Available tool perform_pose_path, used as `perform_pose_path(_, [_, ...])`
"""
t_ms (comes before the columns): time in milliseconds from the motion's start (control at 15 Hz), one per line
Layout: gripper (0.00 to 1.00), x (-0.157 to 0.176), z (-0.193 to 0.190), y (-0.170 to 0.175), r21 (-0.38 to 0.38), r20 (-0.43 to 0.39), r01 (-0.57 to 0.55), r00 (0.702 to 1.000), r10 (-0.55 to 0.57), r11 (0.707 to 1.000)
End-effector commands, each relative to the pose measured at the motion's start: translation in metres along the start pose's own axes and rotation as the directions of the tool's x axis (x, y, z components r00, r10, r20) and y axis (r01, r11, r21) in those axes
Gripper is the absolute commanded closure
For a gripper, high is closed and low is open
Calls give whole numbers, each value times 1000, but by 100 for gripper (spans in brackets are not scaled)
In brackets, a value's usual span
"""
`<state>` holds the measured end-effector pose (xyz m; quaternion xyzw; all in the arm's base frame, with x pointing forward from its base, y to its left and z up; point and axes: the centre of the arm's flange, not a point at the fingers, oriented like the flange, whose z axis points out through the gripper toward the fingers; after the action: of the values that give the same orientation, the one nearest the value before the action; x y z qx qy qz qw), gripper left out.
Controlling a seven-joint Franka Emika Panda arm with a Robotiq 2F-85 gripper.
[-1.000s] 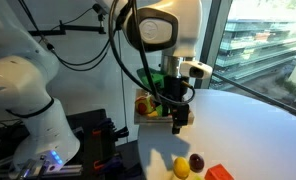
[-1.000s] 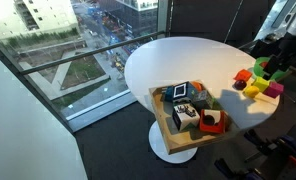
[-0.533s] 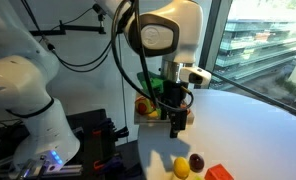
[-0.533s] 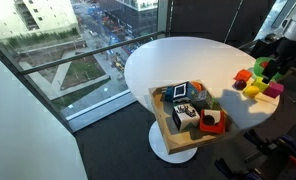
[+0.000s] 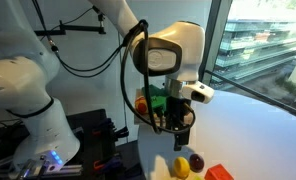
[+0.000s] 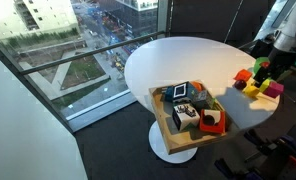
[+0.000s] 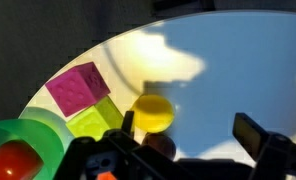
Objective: Pick up the yellow lemon toy and put in the green bowl, slide the green bowl a little to the left
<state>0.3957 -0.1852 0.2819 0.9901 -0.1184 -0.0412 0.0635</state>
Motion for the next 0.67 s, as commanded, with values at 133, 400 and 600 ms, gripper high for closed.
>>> perform_pose_path(133, [0,16,38,11,-27,-23,-46,999,45,999])
perform_pose_path(400, [0,19,56,15,-33,-35,-52,998,51,998])
perform_pose_path(600, [0,20,66,19,-36,-47,-56,997,54,998])
